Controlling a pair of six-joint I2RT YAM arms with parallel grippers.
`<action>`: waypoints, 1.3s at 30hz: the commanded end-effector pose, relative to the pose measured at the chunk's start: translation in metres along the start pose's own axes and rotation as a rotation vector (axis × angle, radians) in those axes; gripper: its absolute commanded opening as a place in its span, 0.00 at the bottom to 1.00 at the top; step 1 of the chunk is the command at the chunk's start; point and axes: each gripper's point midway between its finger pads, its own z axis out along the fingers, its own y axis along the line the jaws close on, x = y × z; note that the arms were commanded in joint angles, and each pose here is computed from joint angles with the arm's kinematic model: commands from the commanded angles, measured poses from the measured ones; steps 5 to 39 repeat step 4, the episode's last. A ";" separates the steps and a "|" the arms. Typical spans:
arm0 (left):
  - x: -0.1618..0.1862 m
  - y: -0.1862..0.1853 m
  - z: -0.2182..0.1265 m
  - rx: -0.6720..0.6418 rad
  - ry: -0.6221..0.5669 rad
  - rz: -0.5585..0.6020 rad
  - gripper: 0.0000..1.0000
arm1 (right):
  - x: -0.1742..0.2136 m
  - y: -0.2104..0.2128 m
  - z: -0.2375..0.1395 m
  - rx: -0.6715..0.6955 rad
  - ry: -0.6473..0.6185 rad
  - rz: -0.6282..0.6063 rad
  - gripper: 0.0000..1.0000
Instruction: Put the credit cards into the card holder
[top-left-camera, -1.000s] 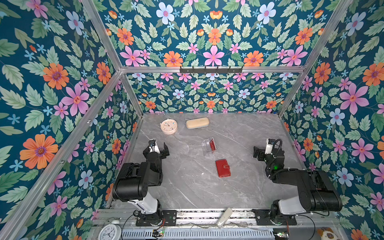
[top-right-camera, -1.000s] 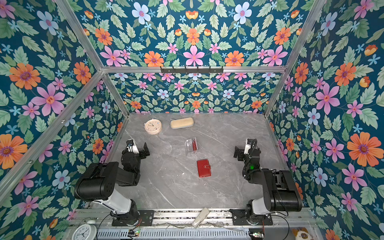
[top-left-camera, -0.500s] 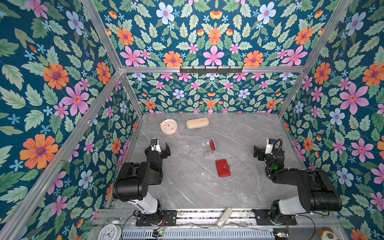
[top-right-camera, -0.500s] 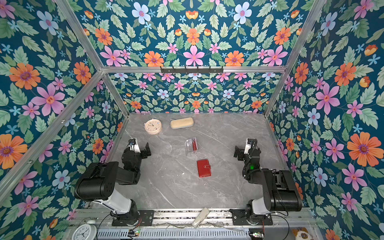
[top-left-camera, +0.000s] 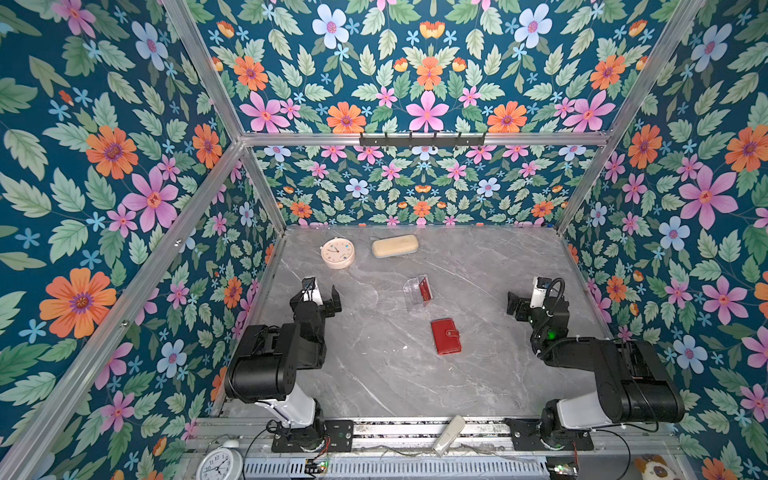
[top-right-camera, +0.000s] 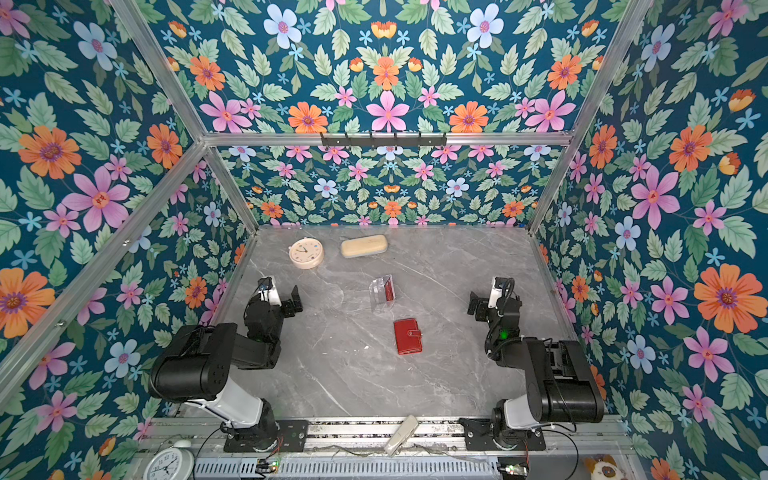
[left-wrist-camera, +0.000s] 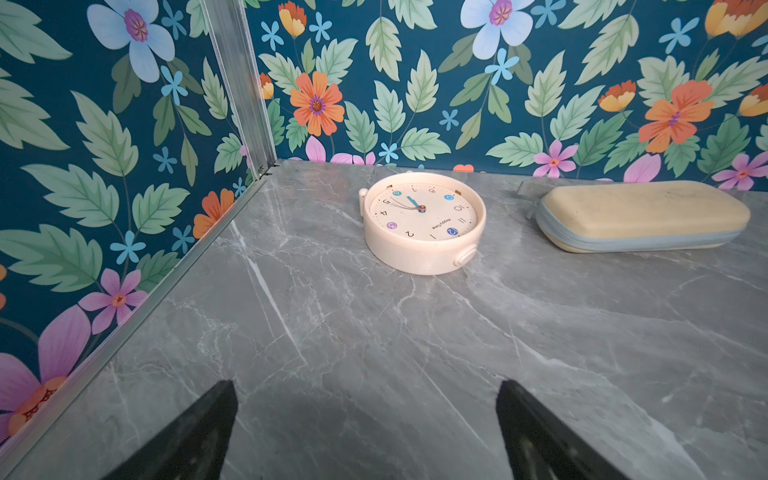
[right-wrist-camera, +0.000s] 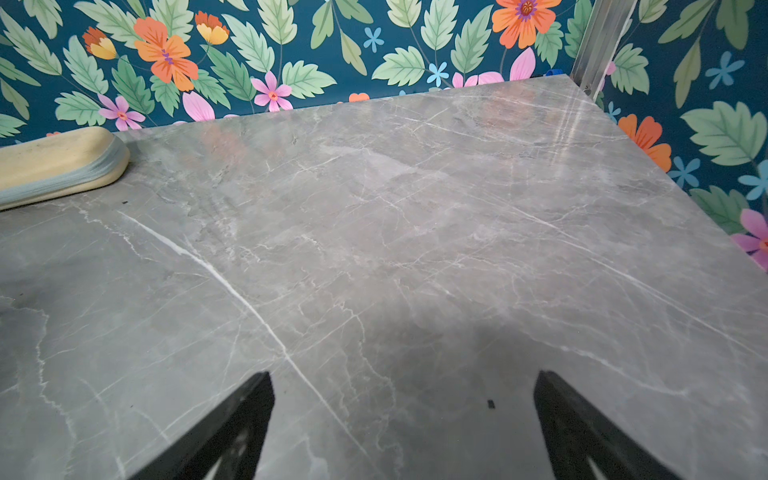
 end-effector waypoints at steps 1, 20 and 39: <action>-0.002 -0.001 0.000 0.006 -0.006 0.009 1.00 | -0.010 0.000 0.000 0.000 -0.042 -0.009 0.99; -0.003 -0.001 0.000 0.006 -0.010 0.009 1.00 | -0.011 0.000 0.000 -0.001 -0.042 -0.008 0.99; -0.003 -0.001 0.000 0.006 -0.010 0.009 1.00 | -0.011 0.000 0.000 -0.001 -0.042 -0.008 0.99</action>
